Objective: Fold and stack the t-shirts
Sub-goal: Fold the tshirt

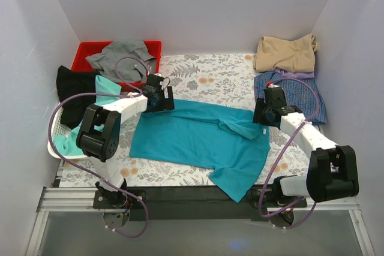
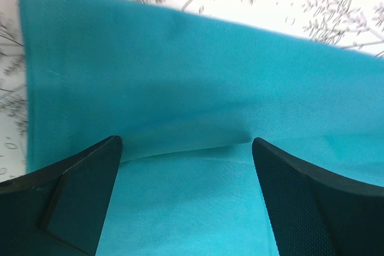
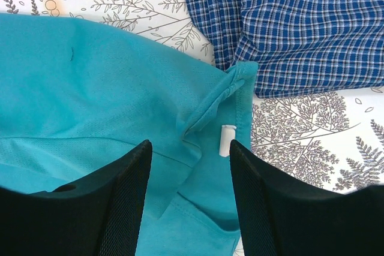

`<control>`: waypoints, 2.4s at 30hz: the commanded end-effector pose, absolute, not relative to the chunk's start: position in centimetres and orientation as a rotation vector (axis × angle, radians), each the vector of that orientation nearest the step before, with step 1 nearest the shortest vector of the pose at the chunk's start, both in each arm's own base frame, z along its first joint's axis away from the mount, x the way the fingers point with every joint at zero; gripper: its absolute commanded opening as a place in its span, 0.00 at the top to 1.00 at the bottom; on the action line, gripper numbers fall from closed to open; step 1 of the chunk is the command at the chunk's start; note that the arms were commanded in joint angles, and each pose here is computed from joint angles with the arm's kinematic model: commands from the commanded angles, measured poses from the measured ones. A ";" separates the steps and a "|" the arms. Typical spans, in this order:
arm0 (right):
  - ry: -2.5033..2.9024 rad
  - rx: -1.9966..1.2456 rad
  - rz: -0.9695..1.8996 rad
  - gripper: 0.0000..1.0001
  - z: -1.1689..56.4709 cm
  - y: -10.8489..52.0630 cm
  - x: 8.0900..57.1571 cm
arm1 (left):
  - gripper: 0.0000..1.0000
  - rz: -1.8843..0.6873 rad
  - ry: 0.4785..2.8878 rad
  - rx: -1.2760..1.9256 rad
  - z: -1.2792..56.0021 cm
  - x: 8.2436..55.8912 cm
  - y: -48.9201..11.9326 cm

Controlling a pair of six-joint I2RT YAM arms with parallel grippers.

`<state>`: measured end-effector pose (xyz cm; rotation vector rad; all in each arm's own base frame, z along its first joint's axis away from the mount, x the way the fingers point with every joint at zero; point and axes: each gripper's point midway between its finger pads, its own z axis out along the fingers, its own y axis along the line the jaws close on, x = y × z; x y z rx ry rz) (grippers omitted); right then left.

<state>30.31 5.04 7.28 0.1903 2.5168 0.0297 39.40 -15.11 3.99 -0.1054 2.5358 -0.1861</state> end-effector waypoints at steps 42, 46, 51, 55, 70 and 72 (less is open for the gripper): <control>2.245 0.142 -0.130 0.99 12.9 2.8 40.7 | 0.11 -0.195 2.471 -0.102 2.8 44.3 -18.5; 2.208 0.145 -0.159 0.99 13.2 2.7 43.8 | 0.11 -0.205 2.466 -0.118 2.9 45.6 -19.0; 2.278 0.119 -0.163 0.92 10.3 3.5 47.0 | 0.10 -0.197 2.458 -0.124 2.6 46.8 -19.3; 2.267 0.095 -0.148 0.73 10.2 4.0 49.0 | 0.10 -0.159 2.453 -0.134 2.2 47.5 -18.9; 2.155 -0.300 0.293 0.53 15.1 11.1 41.6 | 0.11 -0.378 2.272 -0.051 11.2 49.3 -22.2; 2.224 -0.395 0.305 0.53 13.4 12.1 39.9 | 0.11 -0.429 2.265 -0.026 12.2 48.6 -23.1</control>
